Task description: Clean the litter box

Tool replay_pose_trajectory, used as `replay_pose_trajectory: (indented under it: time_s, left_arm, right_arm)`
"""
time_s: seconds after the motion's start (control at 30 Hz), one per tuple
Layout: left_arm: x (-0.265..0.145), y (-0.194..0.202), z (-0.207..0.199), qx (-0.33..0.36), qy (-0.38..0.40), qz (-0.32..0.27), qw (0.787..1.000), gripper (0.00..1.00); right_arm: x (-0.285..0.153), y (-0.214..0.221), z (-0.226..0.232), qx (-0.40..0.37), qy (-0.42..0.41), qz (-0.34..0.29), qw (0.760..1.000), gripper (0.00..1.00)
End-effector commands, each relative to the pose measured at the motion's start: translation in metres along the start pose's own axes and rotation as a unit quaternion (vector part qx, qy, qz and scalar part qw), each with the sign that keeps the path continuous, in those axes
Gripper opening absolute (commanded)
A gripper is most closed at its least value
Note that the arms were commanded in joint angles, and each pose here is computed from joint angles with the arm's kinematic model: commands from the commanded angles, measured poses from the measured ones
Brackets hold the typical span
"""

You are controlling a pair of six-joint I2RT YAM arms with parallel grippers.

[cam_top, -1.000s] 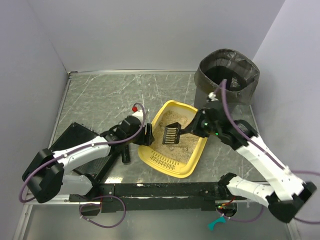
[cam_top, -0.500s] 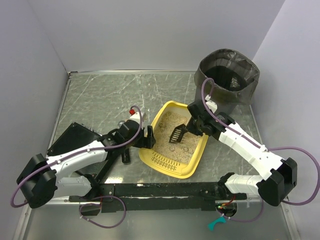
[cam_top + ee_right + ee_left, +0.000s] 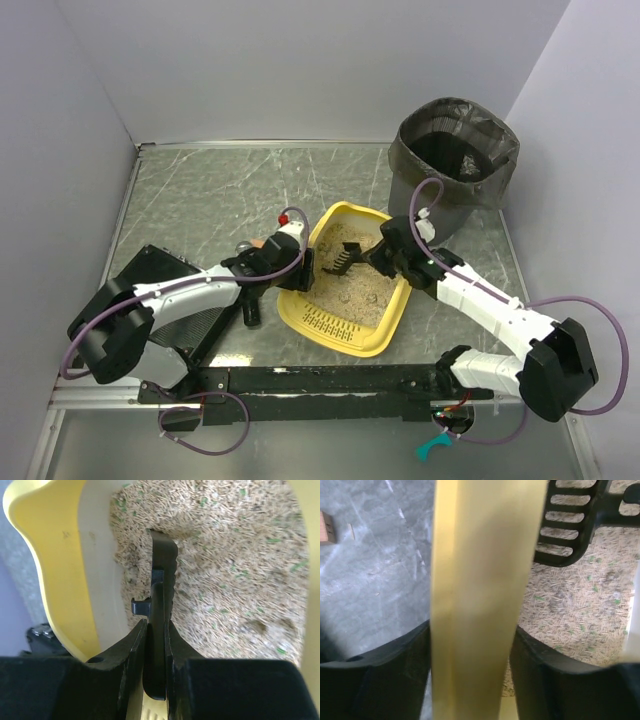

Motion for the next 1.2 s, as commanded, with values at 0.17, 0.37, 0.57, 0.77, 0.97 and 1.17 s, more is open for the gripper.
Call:
replay_pose_trajectory:
  time_s: [0.17,0.37,0.57,0.77,0.97,1.17]
  left_arm:
    - [0.001,-0.018,-0.011,0.02,0.034,-0.023,0.999,0.24]
    - [-0.002,-0.031,-0.009,0.025,-0.029,-0.033,0.999,0.01]
    - [-0.029,-0.059,-0.03,0.049,-0.09,-0.099,0.99,0.01]
    - [-0.065,-0.088,-0.052,0.07,-0.134,-0.153,0.977,0.01]
    - [-0.092,-0.112,-0.058,0.07,-0.153,-0.202,0.965,0.01]
    - [-0.105,-0.124,-0.061,0.079,-0.173,-0.227,0.955,0.01]
  right_arm:
    - [0.026,0.013,-0.026,0.043,0.012,-0.058,0.997,0.0]
    - [0.027,0.017,-0.044,0.077,-0.01,-0.099,0.992,0.0]
    - [0.03,0.025,-0.04,0.056,-0.073,-0.107,0.99,0.0]
    - [0.03,0.028,-0.043,0.043,-0.073,-0.107,0.991,0.0]
    - [0.026,0.027,-0.058,0.074,-0.078,-0.112,0.988,0.0]
    - [0.017,0.021,-0.073,0.109,-0.088,-0.133,0.981,0.0]
Point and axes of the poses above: each gripper's point midway between its finger pads, its own x axis out along the fingers, its own z axis along the line the jaws close on, y = z × x, the point moved 8 cm from there along -x, back along the fingers, and after that the axes turned 8 degrees about x, right-handed, at the moved point
